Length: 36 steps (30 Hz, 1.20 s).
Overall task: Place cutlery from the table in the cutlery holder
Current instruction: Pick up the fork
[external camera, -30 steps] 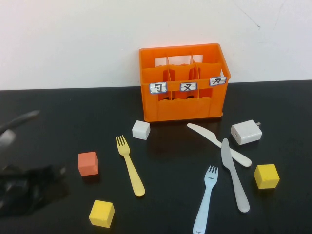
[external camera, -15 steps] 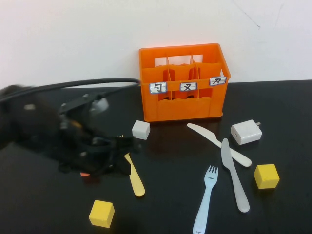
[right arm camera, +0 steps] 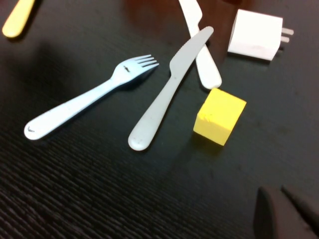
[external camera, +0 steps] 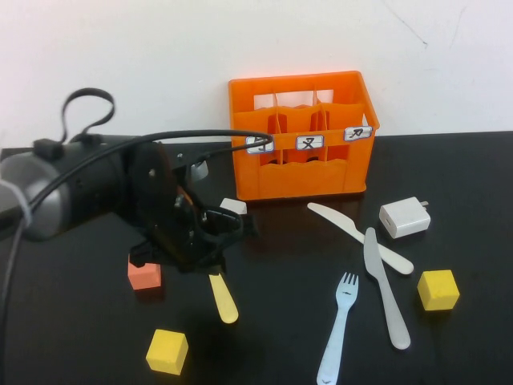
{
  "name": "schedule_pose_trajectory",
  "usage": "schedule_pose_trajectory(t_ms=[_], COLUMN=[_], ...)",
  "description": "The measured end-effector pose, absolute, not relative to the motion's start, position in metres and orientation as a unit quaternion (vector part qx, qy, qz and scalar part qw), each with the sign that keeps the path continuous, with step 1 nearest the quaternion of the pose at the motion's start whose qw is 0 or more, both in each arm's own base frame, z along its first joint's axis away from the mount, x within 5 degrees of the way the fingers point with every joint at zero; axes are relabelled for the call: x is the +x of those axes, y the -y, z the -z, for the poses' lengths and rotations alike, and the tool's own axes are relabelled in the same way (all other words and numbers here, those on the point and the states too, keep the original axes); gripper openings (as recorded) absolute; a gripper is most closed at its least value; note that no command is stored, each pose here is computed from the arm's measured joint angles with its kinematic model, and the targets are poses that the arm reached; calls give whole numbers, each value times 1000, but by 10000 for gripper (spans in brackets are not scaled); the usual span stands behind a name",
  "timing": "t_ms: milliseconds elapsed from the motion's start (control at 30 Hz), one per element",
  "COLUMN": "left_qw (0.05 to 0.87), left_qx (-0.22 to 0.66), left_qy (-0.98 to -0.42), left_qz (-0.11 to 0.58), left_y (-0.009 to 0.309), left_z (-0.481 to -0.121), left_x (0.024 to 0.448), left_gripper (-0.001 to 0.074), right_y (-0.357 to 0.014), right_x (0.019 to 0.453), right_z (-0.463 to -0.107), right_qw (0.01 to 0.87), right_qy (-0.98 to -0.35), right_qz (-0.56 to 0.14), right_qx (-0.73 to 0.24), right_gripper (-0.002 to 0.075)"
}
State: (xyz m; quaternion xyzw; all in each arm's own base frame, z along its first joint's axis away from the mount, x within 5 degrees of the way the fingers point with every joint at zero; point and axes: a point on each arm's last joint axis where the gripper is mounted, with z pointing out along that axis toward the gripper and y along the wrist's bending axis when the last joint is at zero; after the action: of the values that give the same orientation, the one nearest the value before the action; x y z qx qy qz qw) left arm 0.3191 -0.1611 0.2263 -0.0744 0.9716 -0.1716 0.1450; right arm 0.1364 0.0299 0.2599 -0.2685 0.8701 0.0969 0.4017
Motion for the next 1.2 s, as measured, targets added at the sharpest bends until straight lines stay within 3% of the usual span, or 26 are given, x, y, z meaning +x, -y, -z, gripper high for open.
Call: schedule_pose_trajectory(t_ms=[400, 600, 1200], left_qw=[139, 128, 120], left_qx=[-102, -117, -135], left_qy=[-982, -984, -981], left_qz=[74, 50, 71], left_y=[161, 161, 166], left_z=[-209, -190, -181], left_x=[356, 363, 366], left_gripper=[206, 272, 293], right_y=[-30, -30, -31], right_x=[135, 135, 136], right_z=[-250, -250, -252], right_qw=[396, 402, 408], right_qy=[-876, -875, -871], right_qz=[-104, -106, -112], right_qx=[-256, -250, -250], right_gripper=[-2, -2, -2])
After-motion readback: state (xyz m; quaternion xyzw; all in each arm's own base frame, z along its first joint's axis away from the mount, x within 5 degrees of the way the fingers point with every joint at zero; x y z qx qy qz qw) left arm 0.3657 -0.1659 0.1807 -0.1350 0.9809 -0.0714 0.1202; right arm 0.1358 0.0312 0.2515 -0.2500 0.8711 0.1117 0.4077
